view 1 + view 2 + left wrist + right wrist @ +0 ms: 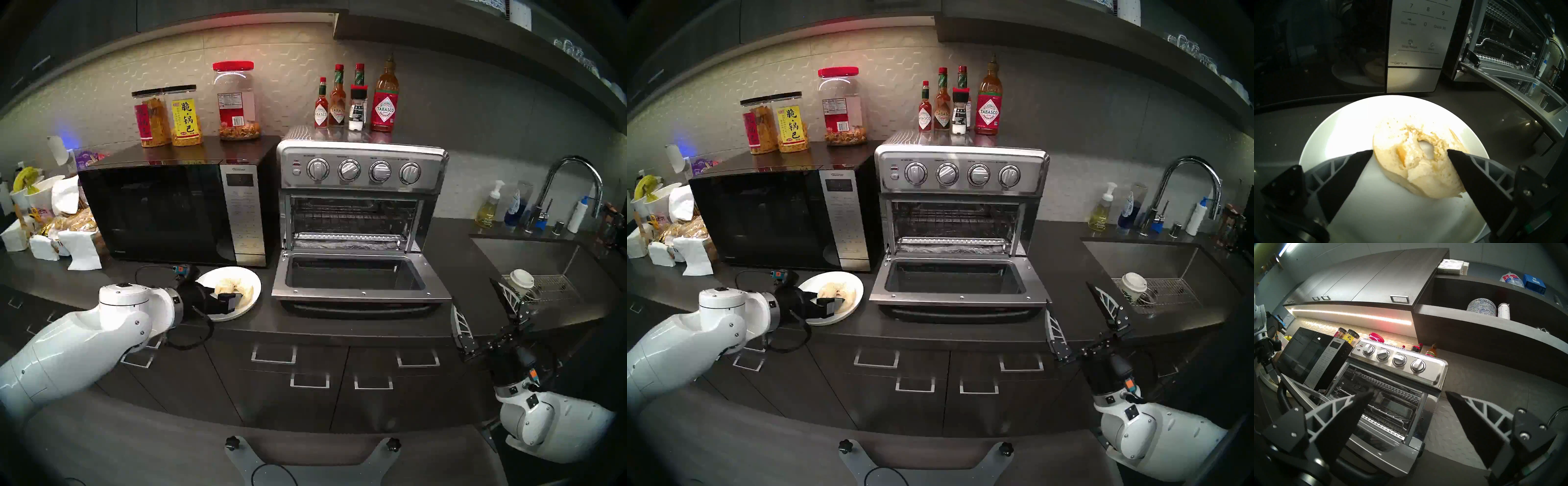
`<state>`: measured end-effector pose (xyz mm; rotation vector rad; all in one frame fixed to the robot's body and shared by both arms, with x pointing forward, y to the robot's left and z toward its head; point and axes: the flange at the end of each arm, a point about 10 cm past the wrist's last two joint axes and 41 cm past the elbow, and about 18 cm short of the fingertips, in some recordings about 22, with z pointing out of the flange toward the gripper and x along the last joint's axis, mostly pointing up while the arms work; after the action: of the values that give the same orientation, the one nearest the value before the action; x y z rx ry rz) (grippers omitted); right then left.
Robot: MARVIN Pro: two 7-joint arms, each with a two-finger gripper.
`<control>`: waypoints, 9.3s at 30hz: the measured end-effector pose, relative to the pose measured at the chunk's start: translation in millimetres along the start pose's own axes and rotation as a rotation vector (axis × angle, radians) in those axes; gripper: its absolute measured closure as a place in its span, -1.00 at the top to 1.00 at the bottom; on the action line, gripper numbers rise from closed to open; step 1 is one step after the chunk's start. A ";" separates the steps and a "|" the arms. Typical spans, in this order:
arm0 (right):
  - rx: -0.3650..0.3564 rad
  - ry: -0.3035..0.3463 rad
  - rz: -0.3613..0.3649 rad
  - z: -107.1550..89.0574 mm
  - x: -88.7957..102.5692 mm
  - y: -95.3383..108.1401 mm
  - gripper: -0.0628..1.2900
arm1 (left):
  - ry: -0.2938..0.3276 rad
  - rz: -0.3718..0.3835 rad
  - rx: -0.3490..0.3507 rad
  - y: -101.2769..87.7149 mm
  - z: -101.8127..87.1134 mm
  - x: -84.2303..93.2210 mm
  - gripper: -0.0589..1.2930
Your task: Open the oven and place the bagel inside on the rack
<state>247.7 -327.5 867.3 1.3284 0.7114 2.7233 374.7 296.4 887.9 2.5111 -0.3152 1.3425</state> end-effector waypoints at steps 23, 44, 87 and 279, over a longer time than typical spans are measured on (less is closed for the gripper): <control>0.000 0.000 0.000 0.0 0.0 0.0 0.90 | 0.000 0.000 0.000 0.0 0.0 0.0 0.94; 0.000 0.000 0.000 0.0 0.0 0.0 0.90 | 0.000 0.000 0.000 0.0 0.0 0.0 0.94; 0.000 0.000 0.000 0.0 0.0 0.0 0.90 | 0.000 0.000 0.000 0.0 0.0 0.0 0.94; 0.014 0.002 -0.009 -1.4 -1.3 -0.6 0.91 | -0.116 0.046 -0.050 19.3 1.7 74.4 0.94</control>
<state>247.3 -327.7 865.4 1.3223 0.7365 2.7181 410.5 273.2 951.8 2.5593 -0.4275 1.1925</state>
